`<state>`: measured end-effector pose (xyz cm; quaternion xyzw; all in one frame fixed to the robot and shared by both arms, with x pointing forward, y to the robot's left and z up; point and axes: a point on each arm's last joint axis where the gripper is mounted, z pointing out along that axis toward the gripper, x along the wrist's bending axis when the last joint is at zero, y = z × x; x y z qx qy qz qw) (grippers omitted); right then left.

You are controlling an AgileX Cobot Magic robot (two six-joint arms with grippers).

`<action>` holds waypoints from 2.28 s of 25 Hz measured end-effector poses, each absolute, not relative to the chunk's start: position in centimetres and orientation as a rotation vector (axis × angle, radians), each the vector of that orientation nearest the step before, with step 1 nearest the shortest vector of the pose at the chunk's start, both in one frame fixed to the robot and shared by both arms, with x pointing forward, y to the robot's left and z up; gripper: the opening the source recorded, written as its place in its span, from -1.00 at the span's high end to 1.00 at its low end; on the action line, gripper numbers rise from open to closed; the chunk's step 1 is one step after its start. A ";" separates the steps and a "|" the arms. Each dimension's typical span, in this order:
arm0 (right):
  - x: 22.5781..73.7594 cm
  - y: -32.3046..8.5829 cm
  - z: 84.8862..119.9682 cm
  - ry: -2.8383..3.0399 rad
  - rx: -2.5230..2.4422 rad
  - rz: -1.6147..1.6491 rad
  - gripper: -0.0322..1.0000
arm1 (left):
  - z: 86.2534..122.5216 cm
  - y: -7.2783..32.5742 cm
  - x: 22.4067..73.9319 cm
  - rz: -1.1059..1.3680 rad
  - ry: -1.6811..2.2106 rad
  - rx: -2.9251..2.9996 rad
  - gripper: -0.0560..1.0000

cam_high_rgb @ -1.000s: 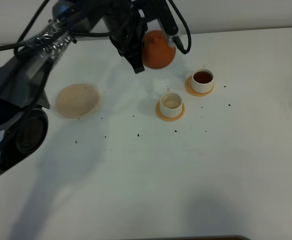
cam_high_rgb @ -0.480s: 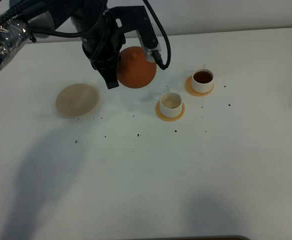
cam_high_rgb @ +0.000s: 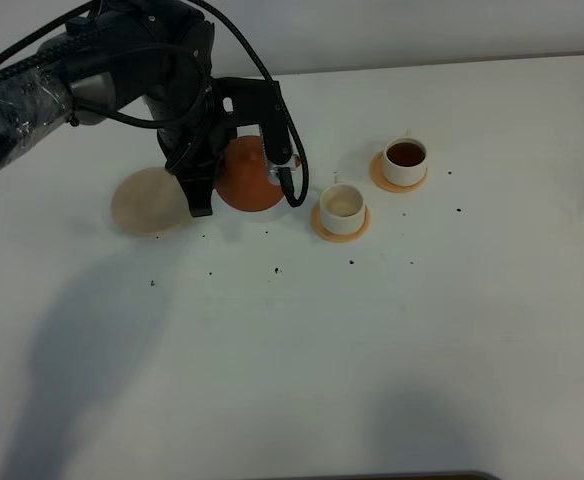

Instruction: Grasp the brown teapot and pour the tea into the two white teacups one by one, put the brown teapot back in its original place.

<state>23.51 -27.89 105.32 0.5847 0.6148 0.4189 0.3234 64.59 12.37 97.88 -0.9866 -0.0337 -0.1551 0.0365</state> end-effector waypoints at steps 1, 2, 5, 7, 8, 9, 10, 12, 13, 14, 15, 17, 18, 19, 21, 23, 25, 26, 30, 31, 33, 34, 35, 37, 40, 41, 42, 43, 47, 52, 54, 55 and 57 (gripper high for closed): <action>23.5 -27.9 105.3 1.613 1.534 1.099 0.47 | 97.6 12.2 64.8 -0.507 -0.069 -3.034 0.68; 23.5 -27.9 105.3 1.613 1.534 1.099 0.47 | 97.4 12.1 65.1 -0.534 -0.038 -3.037 0.68; 23.5 -27.9 105.3 1.613 1.534 1.099 0.47 | 96.4 11.7 65.7 -0.599 0.092 -3.035 0.68; 23.5 -27.9 105.3 1.613 1.534 1.099 0.47 | 95.8 11.3 65.9 -0.620 0.213 -3.011 0.68; 23.5 -27.9 105.3 1.613 1.534 1.099 0.47 | 95.5 11.2 66.1 -0.634 0.274 -2.989 0.68; 23.5 -27.9 105.3 1.613 1.534 1.099 0.47 | 95.2 11.1 66.1 -0.642 0.316 -2.975 0.68; 23.5 -27.9 105.3 1.613 1.534 1.099 0.47 | 95.0 10.9 66.2 -0.663 0.357 -2.960 0.68; 23.5 -27.9 105.3 1.613 1.534 1.100 0.47 | 95.1 10.4 66.3 -0.713 0.410 -2.937 0.68; 23.5 -27.9 105.3 1.613 1.534 1.100 0.47 | 95.2 10.2 66.4 -0.746 0.434 -2.927 0.68; 23.5 -27.9 105.3 1.613 1.534 1.100 0.47 | 95.3 10.0 66.5 -0.778 0.462 -2.913 0.68; 23.5 -27.9 105.3 1.613 1.534 1.100 0.47 | 95.4 9.8 66.6 -0.809 0.493 -2.892 0.68; 23.5 -27.9 105.3 1.613 1.534 1.100 0.47 | 95.5 9.4 66.7 -0.849 0.540 -2.858 0.68; 23.5 -27.9 105.3 1.613 1.534 1.100 0.47 | 95.5 9.3 66.7 -0.857 0.562 -2.839 0.68; 23.5 -27.9 105.3 1.613 1.534 1.100 0.47 | 95.4 9.2 66.7 -0.863 0.581 -2.822 0.68; 23.5 -27.9 105.3 1.613 1.534 1.100 0.47 | 95.5 8.9 66.6 -0.872 0.621 -2.788 0.68; 23.5 -27.9 105.3 1.613 1.534 1.100 0.47 | 95.6 8.6 66.5 -0.888 0.663 -2.753 0.68; 23.5 -27.9 105.3 1.613 1.534 1.100 0.47 | 95.7 8.2 66.5 -0.908 0.702 -2.718 0.68; 23.5 -27.9 105.3 1.613 1.534 1.100 0.47 | 95.8 8.0 66.5 -0.919 0.724 -2.701 0.68; 23.5 -27.9 105.3 1.613 1.534 1.100 0.47 | 95.4 7.8 66.2 -0.925 0.805 -2.628 0.68; 23.5 -27.9 105.3 1.613 1.534 1.100 0.47 | 95.2 7.7 66.1 -0.923 0.825 -2.615 0.68; 23.5 -27.9 105.3 1.613 1.534 1.100 0.47 | 94.7 7.8 66.0 -0.915 0.854 -2.591 0.68; 23.5 -27.9 105.3 1.613 1.534 1.100 0.47 | 94.7 7.8 66.0 -0.915 0.858 -2.587 0.68; 23.5 -27.9 105.3 1.613 1.534 1.100 0.47 | 94.7 7.7 65.9 -0.919 0.866 -2.581 0.68; 23.5 -27.9 105.3 1.613 1.534 1.100 0.47 | 94.8 7.6 65.9 -0.933 0.878 -2.576 0.68; 23.5 -27.9 105.3 1.613 1.534 1.100 0.47 | 94.9 7.2 65.8 -0.948 0.909 -2.549 0.68; 23.5 -27.9 105.3 1.613 1.534 1.100 0.47 | 94.9 7.0 65.8 -0.951 0.918 -2.543 0.68; 23.5 -27.9 105.3 1.613 1.534 1.100 0.47 | 94.9 6.9 65.7 -0.955 0.930 -2.533 0.68; 23.5 -27.9 105.3 1.613 1.534 1.100 0.47 | 94.9 6.8 65.7 -0.957 0.937 -2.525 0.68; 23.5 -27.9 105.3 1.613 1.534 1.100 0.47 | 95.1 6.4 65.6 -0.969 0.977 -2.483 0.68; 23.5 -27.9 105.3 1.613 1.534 1.100 0.47 | 95.4 6.0 65.5 -0.988 1.040 -2.395 0.68; 23.5 -27.9 105.3 1.613 1.534 1.100 0.47 | 95.5 5.8 65.5 -0.994 1.063 -2.362 0.68; 23.5 -27.9 105.3 1.613 1.534 1.100 0.47 | 95.5 5.7 65.4 -0.998 1.074 -2.346 0.68; 23.5 -27.9 105.3 1.613 1.534 1.100 0.47 | 95.6 5.5 65.4 -1.003 1.093 -2.321 0.68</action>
